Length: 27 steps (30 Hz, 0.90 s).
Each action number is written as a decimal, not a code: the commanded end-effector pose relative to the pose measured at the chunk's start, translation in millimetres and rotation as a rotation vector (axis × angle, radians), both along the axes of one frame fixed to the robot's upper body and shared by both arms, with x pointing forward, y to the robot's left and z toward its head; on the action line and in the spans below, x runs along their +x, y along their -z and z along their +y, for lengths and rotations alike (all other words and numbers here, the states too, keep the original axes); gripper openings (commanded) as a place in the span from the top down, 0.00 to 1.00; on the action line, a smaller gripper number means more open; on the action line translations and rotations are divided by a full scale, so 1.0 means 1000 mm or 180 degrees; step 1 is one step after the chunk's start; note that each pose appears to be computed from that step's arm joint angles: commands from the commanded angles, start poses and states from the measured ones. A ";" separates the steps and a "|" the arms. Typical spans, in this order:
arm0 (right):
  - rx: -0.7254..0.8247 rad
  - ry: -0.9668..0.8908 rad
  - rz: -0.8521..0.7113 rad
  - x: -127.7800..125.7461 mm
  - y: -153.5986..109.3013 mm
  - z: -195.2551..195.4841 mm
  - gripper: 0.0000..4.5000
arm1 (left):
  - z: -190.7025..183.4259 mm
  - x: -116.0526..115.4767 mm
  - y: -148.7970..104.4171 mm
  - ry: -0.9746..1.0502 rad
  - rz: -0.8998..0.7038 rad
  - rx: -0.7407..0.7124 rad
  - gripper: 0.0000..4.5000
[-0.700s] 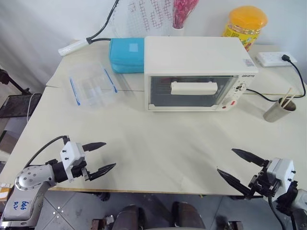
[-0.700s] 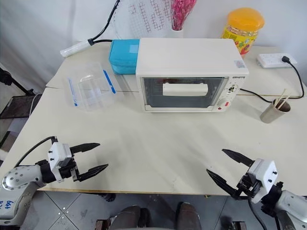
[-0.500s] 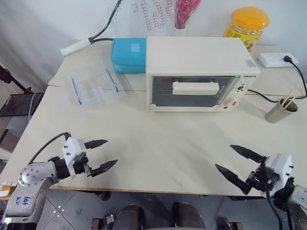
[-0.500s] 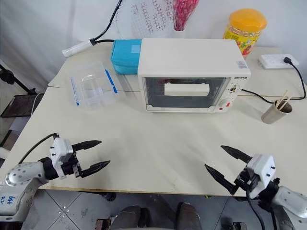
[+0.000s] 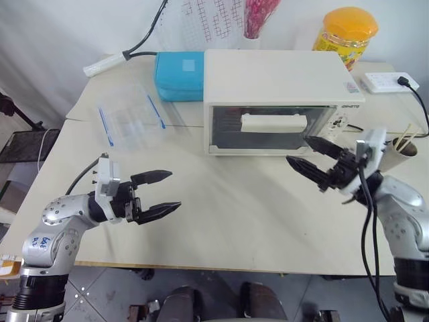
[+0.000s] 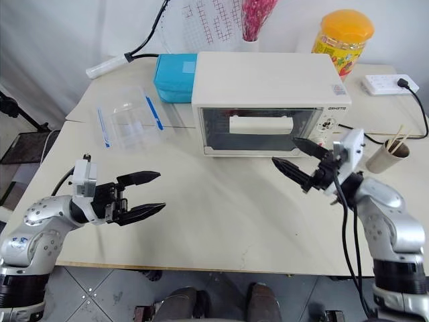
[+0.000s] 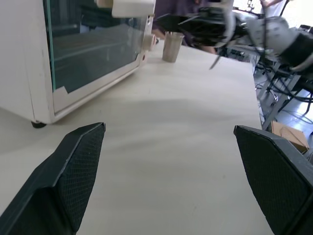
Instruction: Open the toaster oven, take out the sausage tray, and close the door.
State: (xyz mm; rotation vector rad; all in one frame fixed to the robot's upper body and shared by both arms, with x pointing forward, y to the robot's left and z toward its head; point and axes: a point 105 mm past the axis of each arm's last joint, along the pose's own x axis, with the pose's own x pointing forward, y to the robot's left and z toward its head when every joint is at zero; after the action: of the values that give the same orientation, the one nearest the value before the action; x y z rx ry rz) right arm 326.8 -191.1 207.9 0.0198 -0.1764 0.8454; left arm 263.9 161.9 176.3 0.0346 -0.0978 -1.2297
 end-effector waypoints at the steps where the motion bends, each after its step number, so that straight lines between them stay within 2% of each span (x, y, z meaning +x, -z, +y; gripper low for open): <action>1: 0.0025 -0.0007 -0.0165 0.010 -0.011 0.000 0.00 | -0.005 -0.002 -0.006 0.0060 -0.0068 -0.0069 0.01; 7: -0.0104 -0.0378 -0.0561 0.000 -0.024 0.012 0.00 | -0.002 -0.002 0.001 -0.0080 0.0018 -0.0086 0.01; 10: -0.0657 -0.0744 -0.0761 -0.020 -0.013 0.023 0.00 | 0.001 0.003 0.001 -0.0211 0.0074 -0.0161 0.01; 12: -0.0648 -0.0743 -0.0711 -0.023 -0.012 0.020 0.00 | 0.003 0.009 -0.003 -0.0301 0.0054 -0.0216 0.01; 15: -0.0905 -0.0799 -0.0682 -0.033 -0.001 0.015 0.00 | 0.007 0.020 -0.017 -0.0413 -0.0025 -0.0348 0.01; 19: -0.1188 -0.0838 -0.0734 -0.041 0.010 0.015 0.00 | 0.001 0.040 -0.037 -0.0455 -0.0203 -0.0552 0.18; 22: -0.1318 -0.0817 -0.0765 -0.042 0.016 0.012 0.00 | -0.017 0.057 -0.041 -0.0434 -0.0299 -0.0447 0.39; 25: -0.1323 -0.0754 -0.0812 -0.040 0.021 0.010 0.00 | -0.040 0.090 -0.051 -0.0499 -0.0550 -0.0302 0.60; 27: -0.1340 -0.0741 -0.0832 -0.041 0.023 0.010 0.00 | -0.049 0.100 -0.055 -0.0469 -0.0610 -0.0310 0.75</action>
State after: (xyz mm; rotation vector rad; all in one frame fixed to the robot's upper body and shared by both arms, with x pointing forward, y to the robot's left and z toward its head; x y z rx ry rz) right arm 290.9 -183.9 177.9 -0.4365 -0.1889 1.0877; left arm 360.6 114.8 226.9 0.0331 -0.2854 -1.0766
